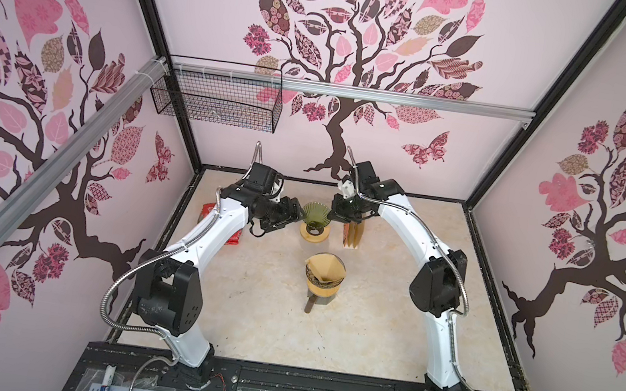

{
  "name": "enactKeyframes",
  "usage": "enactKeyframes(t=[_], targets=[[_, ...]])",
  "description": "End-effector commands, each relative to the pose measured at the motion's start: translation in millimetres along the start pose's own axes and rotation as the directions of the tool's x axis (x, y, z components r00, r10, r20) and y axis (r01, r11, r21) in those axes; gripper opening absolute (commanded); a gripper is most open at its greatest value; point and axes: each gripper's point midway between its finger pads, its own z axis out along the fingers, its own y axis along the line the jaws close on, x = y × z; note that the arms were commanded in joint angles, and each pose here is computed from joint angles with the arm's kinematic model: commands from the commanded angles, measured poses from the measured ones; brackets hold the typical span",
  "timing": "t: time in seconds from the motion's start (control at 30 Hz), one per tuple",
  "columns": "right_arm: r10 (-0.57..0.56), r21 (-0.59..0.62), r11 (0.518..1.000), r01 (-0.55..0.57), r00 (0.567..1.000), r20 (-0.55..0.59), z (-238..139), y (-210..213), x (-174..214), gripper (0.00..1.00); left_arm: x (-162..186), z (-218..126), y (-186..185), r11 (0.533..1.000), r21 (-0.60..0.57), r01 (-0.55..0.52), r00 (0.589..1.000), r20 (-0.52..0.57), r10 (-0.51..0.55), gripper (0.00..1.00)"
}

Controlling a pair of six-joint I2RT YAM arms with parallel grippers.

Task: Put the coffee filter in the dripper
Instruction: 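Move the left gripper to the green dripper rim and close on it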

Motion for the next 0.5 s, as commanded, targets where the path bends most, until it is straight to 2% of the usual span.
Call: enactKeyframes(t=[0.0,0.47], targets=[[-0.012,0.024,1.000,0.011,0.999,0.036,-21.5,4.4,-1.5,0.00,-11.1,-15.7,-15.5,0.999,0.033,-0.036,0.998,0.052,0.034,0.80],[-0.020,0.051,0.999,0.018,0.999,0.036,-21.3,-4.1,4.5,0.00,-13.6,-7.5,-17.5,0.999,0.050,-0.019,0.999,0.031,0.018,0.80]])
